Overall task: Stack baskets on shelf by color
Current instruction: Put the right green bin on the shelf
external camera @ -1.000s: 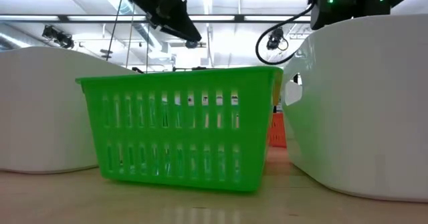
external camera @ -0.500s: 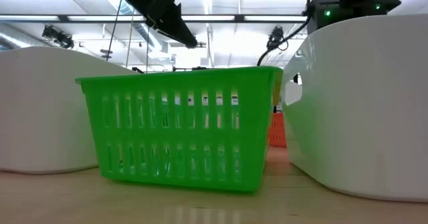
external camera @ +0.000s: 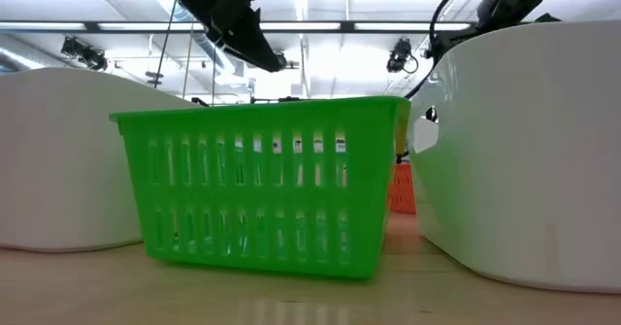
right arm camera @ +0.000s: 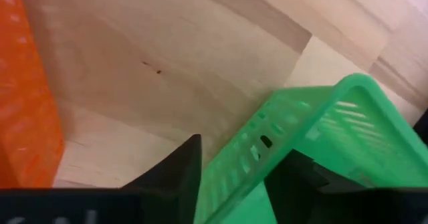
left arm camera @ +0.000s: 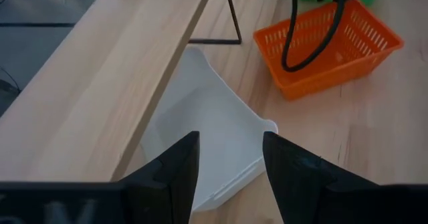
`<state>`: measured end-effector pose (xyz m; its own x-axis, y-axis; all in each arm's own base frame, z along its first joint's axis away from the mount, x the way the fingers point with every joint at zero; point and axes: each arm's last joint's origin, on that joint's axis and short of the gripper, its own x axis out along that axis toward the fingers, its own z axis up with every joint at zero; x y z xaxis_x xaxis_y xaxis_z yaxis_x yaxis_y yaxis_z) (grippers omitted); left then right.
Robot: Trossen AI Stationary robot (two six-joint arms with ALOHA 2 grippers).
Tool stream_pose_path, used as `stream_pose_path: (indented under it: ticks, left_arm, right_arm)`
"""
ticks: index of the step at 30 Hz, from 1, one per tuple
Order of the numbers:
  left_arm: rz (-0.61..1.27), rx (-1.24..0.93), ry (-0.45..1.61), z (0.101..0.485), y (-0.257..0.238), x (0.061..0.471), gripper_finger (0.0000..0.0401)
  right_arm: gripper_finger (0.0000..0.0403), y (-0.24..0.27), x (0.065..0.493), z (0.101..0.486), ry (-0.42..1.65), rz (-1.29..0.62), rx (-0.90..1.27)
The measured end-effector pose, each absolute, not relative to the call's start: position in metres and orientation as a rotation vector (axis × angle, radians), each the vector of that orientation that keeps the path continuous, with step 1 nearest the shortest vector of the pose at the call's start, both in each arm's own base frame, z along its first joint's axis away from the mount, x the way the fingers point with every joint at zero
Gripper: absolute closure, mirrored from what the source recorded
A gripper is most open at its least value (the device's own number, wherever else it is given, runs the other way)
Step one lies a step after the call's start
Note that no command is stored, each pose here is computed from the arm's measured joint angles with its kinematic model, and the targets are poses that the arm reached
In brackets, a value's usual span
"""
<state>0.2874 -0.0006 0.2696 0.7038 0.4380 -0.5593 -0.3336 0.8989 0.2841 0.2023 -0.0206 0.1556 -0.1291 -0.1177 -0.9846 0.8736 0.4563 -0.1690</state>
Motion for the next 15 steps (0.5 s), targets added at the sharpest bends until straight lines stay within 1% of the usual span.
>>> stream_pose_path:
  ticks: [4,8,9,13,15]
  left_arm:
    - [0.437,0.152,0.673,0.268,-0.001,0.287,0.0228]
    - [0.438,0.151,0.678,0.268,-0.001,0.286,0.0229]
    - [0.438,0.150,0.678,0.268,-0.001,0.286,0.0229]
    - [0.439,0.147,0.684,0.268,-0.001,0.286,0.0228]
    - [0.440,0.147,0.684,0.268,0.000,0.286,0.0228]
  right_arm:
    - [0.0317,-0.021,0.202,0.157,1.456,-0.946,0.678]
    - [0.0384,-0.020,0.202,0.161,1.452,-0.893,0.681]
    - [0.0392,-0.020,0.202,0.162,1.449,-0.865,0.681]
    - [0.0389,-0.018,0.199,0.172,1.461,-0.810,0.722]
    - [0.0394,-0.018,0.199,0.181,1.461,-0.797,0.734]
